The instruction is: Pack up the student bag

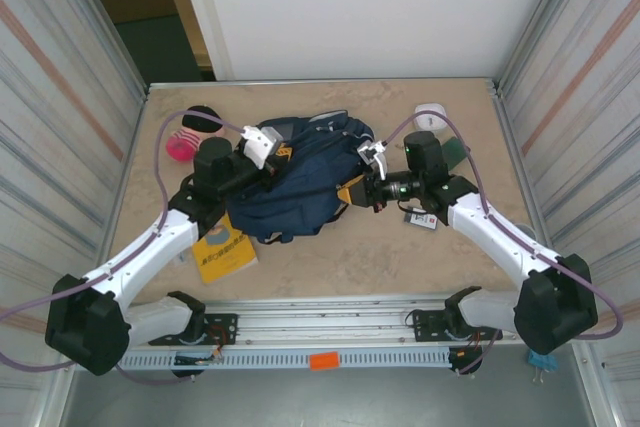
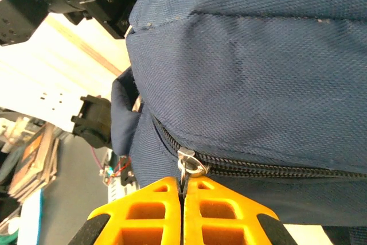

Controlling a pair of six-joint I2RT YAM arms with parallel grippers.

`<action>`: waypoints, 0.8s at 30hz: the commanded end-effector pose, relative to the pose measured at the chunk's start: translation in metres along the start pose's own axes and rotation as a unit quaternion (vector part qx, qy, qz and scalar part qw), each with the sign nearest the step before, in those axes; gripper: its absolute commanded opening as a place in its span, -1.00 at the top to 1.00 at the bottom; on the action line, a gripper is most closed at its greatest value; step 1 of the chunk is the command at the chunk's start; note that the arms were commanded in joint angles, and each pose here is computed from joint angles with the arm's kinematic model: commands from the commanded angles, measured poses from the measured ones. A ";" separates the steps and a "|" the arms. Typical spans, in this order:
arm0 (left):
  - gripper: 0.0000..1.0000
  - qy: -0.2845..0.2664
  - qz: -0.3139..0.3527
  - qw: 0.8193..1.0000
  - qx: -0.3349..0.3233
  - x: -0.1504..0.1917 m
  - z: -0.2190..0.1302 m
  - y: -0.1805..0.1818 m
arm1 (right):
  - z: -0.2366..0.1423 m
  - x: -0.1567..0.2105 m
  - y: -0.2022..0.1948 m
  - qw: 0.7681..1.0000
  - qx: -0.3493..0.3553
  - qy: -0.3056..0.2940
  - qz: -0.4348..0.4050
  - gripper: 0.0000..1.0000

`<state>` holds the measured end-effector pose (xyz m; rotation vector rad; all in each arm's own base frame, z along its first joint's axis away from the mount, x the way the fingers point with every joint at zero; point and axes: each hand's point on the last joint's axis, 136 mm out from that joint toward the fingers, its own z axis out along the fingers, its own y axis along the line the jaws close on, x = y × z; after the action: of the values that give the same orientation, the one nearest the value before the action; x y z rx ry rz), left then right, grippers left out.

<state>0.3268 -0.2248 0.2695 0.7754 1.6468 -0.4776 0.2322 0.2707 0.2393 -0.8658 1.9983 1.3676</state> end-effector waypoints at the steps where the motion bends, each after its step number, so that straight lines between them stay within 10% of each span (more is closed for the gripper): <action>1: 1.00 -0.032 0.042 0.995 -0.080 -0.033 -0.008 0.024 | -0.006 -0.011 0.021 0.999 0.007 0.004 -0.037 0.95; 24: 1.00 0.028 -0.012 0.995 -0.099 -0.030 -0.008 0.005 | -0.029 -0.013 -0.081 0.967 0.238 0.079 0.045 1.00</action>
<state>0.3274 -0.2357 0.2494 0.7456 1.7940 -0.3201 0.2916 0.2284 0.2029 -0.6419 2.3895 0.8603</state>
